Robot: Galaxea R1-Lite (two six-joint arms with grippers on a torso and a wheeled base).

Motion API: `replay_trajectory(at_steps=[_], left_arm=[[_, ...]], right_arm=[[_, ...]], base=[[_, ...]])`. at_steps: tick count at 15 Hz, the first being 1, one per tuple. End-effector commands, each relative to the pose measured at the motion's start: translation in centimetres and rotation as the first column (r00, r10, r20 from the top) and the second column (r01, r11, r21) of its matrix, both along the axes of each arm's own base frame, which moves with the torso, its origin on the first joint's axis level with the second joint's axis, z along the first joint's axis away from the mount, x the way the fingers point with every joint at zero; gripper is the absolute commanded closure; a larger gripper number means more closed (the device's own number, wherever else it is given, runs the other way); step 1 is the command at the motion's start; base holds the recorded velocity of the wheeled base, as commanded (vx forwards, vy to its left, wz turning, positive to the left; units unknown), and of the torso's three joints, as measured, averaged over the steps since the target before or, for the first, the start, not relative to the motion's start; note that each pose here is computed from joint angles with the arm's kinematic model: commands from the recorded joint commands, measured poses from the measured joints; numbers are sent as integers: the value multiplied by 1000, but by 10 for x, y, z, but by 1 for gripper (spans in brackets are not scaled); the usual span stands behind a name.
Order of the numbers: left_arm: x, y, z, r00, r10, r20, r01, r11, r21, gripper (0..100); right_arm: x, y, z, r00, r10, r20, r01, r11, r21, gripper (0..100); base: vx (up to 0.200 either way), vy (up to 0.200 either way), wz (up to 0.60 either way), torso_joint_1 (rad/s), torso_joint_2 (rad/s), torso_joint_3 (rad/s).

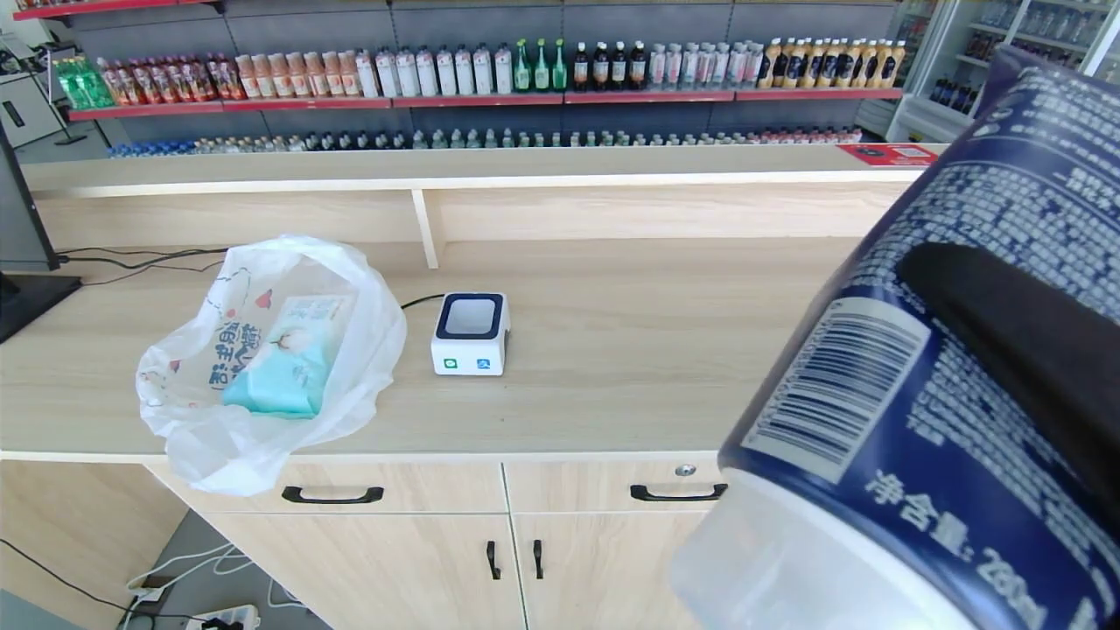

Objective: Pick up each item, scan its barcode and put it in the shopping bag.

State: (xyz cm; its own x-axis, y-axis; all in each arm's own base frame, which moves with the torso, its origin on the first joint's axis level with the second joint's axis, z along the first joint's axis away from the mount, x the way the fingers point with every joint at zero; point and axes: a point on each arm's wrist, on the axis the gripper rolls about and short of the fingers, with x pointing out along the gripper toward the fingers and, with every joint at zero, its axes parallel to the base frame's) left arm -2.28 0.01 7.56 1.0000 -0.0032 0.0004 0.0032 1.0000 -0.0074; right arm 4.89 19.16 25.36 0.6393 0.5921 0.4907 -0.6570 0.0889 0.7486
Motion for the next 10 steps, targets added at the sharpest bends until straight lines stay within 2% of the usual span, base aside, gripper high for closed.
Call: replay_trajectory(at_steps=[1, 3, 6, 7, 8, 9, 10], left_arm=[[0, 0, 0, 1000, 0, 0, 0, 1000, 0, 100], [0, 0, 0, 1000, 0, 1, 0, 1000, 0, 100], [0, 0, 0, 1000, 0, 0, 0, 1000, -3, 100], [0, 0, 0, 1000, 0, 1, 0, 1000, -3, 100], [0, 0, 0, 1000, 0, 1, 0, 1000, -3, 100], [0, 0, 0, 1000, 2, 1, -2, 1000, -3, 100], [0, 0, 0, 1000, 2, 1, -2, 1000, -5, 100]], right_arm=[[20, 15, -17, 998, -68, 18, 69, 992, -101, 100], [37, 24, -31, 992, -101, 76, 115, 972, -206, 100], [57, 31, -66, 977, -109, 181, 179, 883, -435, 100], [75, 20, -91, 966, -166, 196, 249, 793, -556, 100], [91, 8, -106, 953, -202, 228, 302, 709, -637, 100], [97, 4, -109, 947, -215, 239, 321, 685, -654, 100], [114, -4, -109, 922, -267, 282, 388, 634, -669, 100]], base=[[0, 0, 0, 0, 0, 0], [0, 0, 0, 0, 0, 0], [0, 0, 0, 0, 0, 0], [0, 0, 0, 0, 0, 0], [0, 0, 0, 0, 0, 0], [0, 0, 0, 0, 0, 0], [0, 0, 0, 0, 0, 0]])
